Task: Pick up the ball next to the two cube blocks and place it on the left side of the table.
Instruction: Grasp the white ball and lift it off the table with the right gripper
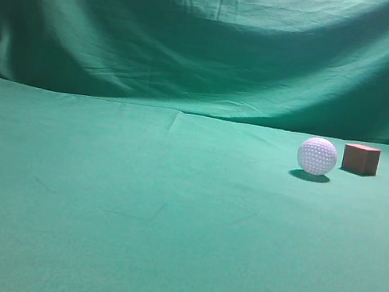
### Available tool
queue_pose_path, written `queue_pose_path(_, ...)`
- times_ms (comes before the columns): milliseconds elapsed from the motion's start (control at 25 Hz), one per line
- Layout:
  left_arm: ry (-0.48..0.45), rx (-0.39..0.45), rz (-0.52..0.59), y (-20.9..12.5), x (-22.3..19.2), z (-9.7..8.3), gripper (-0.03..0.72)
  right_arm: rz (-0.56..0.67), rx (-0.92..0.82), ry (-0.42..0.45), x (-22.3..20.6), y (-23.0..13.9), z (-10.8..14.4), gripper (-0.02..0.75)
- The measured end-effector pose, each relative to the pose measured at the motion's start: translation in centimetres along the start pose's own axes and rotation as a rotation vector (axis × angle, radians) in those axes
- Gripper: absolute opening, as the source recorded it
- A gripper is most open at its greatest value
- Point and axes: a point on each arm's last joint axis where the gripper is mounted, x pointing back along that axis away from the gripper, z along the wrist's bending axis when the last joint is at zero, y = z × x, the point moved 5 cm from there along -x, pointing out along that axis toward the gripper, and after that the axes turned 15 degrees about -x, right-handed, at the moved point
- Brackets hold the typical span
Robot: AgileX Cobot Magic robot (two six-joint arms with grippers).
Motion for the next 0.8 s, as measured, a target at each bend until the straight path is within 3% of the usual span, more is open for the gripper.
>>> queue_pose_path(800,0.000,0.000,0.000,0.00,0.00,0.00,0.000,0.000,0.000,0.000,0.00,0.00,0.00,0.048)
